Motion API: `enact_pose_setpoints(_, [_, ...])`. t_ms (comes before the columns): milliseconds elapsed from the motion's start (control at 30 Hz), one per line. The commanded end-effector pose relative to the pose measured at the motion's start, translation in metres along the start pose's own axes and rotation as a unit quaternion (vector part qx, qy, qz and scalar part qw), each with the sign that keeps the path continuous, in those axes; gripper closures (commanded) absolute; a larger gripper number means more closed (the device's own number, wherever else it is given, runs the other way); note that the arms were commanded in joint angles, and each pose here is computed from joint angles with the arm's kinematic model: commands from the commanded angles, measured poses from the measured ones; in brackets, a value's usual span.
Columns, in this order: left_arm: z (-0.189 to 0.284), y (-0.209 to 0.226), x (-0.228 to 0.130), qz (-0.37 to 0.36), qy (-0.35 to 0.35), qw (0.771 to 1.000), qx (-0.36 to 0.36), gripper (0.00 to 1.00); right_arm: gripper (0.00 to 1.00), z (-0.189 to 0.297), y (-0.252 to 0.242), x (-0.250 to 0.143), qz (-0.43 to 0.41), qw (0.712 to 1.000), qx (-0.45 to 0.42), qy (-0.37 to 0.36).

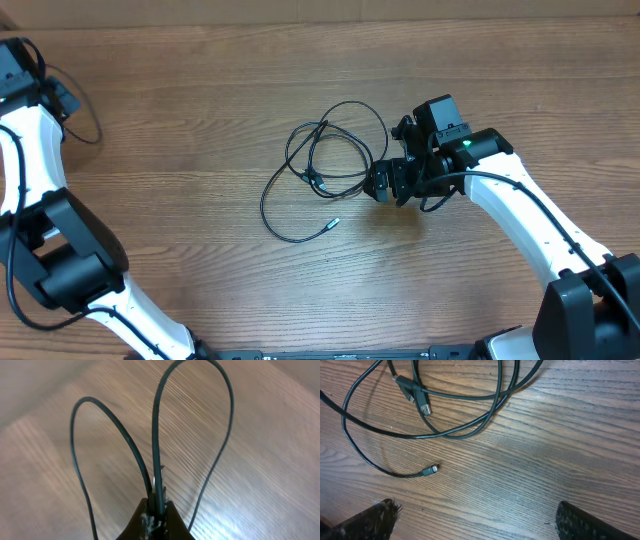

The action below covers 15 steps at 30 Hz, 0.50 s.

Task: Untangle cables

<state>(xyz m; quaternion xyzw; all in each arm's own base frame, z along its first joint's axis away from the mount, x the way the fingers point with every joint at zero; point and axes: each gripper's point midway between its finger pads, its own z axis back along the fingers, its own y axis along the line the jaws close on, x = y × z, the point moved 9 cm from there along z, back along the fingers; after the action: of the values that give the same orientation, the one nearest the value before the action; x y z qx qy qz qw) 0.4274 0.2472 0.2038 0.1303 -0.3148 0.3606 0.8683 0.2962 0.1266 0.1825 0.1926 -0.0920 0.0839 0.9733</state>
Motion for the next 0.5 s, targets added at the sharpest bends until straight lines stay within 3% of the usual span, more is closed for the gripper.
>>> enact_pose_setpoints(0, [-0.04,-0.008,-0.035,-0.079,0.072,0.992,-0.07,0.95,0.0,0.01,0.003,0.006,0.008,1.0,0.002,-0.021])
enact_pose_setpoints(200, [-0.085,0.001,-0.074,-0.086,0.141,0.986,-0.027,0.9,0.0,0.01,0.003,0.006,0.008,1.0,0.002,-0.021])
enact_pose_setpoints(333, [-0.1,0.01,-0.085,-0.084,0.16,0.984,-0.01,0.7,0.0,0.01,0.003,0.006,0.008,1.0,0.002,-0.021])
enact_pose_setpoints(400, [-0.101,0.015,-0.084,-0.08,0.159,0.984,-0.008,0.52,0.0,0.01,0.003,0.006,0.008,1.0,0.002,-0.021])
enact_pose_setpoints(467, [-0.098,0.016,-0.08,-0.078,0.154,0.985,-0.007,0.46,0.0,0.01,0.003,0.006,0.008,1.0,0.002,-0.021])
